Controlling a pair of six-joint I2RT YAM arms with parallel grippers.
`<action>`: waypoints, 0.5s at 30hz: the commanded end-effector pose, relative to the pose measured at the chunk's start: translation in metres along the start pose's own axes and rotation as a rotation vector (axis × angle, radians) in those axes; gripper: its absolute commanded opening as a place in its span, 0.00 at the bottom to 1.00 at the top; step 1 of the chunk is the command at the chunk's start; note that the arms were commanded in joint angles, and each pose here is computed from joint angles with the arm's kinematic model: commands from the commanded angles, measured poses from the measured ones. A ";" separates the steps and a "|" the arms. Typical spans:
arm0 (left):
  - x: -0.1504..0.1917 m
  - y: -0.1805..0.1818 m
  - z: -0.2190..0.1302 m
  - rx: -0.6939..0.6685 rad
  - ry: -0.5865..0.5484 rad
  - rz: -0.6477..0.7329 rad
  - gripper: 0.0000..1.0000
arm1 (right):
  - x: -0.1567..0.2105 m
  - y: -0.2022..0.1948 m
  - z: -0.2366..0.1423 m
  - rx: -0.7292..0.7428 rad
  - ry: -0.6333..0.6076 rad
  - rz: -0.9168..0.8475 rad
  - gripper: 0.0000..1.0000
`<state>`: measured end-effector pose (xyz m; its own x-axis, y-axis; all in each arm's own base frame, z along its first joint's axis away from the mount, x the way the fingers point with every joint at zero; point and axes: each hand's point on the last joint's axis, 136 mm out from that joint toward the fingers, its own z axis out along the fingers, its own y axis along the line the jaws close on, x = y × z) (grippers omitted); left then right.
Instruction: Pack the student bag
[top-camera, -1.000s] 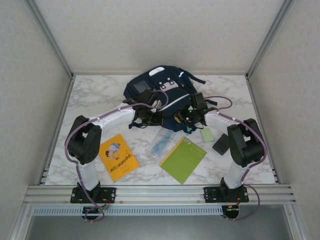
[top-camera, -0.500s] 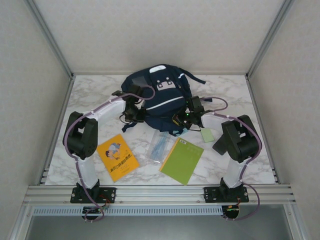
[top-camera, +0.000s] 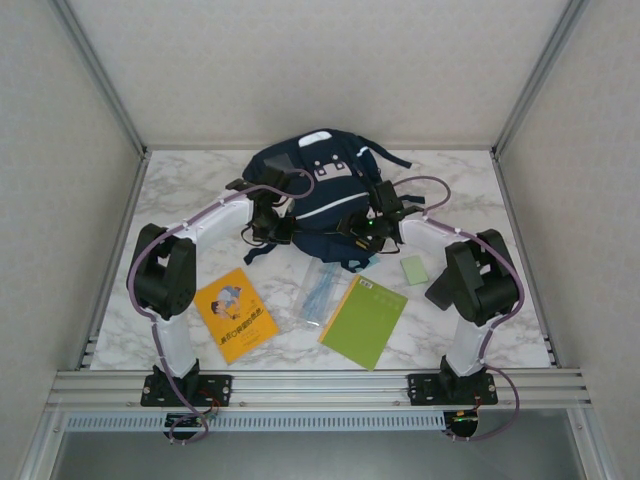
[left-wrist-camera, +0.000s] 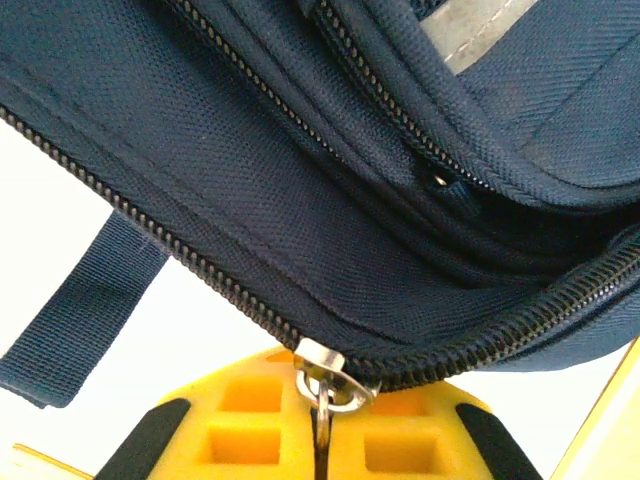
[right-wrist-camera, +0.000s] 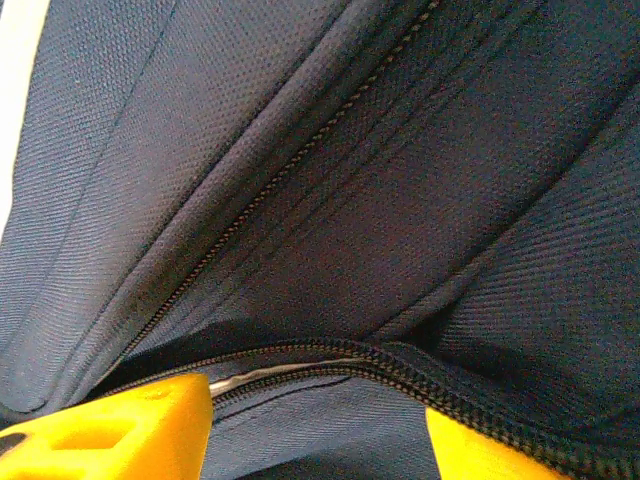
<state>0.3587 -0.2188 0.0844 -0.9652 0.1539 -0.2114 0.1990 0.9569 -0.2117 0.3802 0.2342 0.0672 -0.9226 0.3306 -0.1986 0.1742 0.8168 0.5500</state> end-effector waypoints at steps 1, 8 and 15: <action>-0.004 0.006 -0.016 -0.017 -0.033 -0.070 0.00 | 0.000 -0.050 -0.032 0.243 0.002 -0.042 0.63; -0.011 -0.019 -0.020 0.041 -0.084 -0.078 0.00 | 0.003 -0.044 -0.081 0.217 -0.002 -0.076 0.71; -0.007 -0.044 -0.024 0.090 -0.093 -0.061 0.00 | 0.008 -0.042 -0.050 0.059 0.021 0.034 0.74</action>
<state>0.3560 -0.2408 0.0904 -0.9710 0.0809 -0.2250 0.1396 0.9558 -0.2589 0.3483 0.1648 0.0967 -0.9173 0.3329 -0.2184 0.2122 0.8730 0.4392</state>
